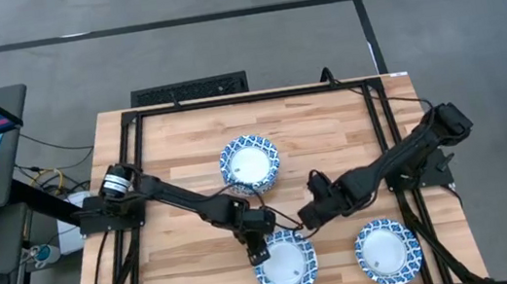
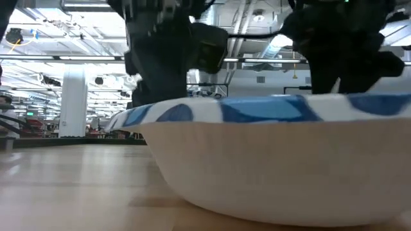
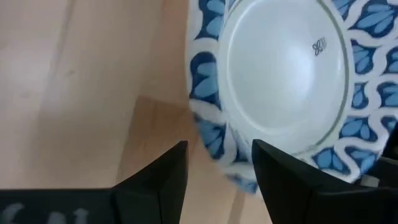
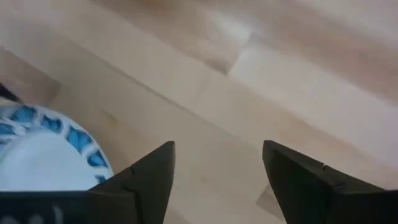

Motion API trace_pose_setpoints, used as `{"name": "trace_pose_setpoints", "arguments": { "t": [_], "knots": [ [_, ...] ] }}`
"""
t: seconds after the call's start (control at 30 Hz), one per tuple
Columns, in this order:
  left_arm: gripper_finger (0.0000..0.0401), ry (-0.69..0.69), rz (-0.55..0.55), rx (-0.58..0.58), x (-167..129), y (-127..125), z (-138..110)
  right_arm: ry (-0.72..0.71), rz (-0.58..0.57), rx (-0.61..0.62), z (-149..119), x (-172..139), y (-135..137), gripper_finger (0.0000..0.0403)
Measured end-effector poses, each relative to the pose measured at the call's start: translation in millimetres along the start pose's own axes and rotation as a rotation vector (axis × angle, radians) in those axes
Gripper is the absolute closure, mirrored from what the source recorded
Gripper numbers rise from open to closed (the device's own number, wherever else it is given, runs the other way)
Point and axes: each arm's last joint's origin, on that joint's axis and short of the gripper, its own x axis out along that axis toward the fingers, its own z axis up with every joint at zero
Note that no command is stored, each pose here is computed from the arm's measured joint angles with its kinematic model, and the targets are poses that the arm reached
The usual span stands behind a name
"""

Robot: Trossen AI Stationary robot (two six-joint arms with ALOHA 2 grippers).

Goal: Nest bowls inside each other
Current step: Stack the blue bowl on top of the blue bowls

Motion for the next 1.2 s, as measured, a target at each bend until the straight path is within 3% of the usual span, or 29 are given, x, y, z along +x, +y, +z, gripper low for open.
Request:
{"name": "trace_pose_setpoints", "arguments": {
  "t": [0.17,0.37,0.47,0.63,0.77,0.9,1.07,1.2],
  "knots": [
    [0.0232,0.026,-0.012,-0.026,17.9,3.7,-0.1,-0.069,0.012,0.003,14.3,-15.4,-8.5,0.0137],
    [0.0238,0.010,-0.022,-0.022,16.6,5.4,4.1,-0.109,-0.041,0.017,25.3,-27.9,-23.5,0.0137],
    [0.0275,0.000,-0.026,-0.013,16.2,6.9,6.9,-0.114,-0.072,0.012,28.0,-29.6,-28.1,0.0137],
    [0.0384,-0.025,-0.051,0.017,14.7,7.2,12.1,-0.118,-0.075,-0.003,32.4,-28.9,-29.1,0.0137],
    [0.0396,0.001,-0.071,0.025,10.7,12.1,14.8,-0.116,-0.085,-0.007,33.8,-28.5,-30.2,0.0137],
    [0.0400,0.054,-0.053,0.021,-27.1,14.8,18.2,-0.106,-0.114,-0.030,36.8,-28.0,-33.6,0.0137],
    [0.0401,-0.104,0.018,0.072,-132.8,13.6,36.0,-0.103,-0.101,-0.041,41.7,-26.4,-33.5,0.0137],
    [0.0401,-0.198,0.159,0.084,-176.3,49.6,52.2,-0.098,-0.036,-0.028,41.9,-26.2,-27.5,0.0137]
  ]
}}
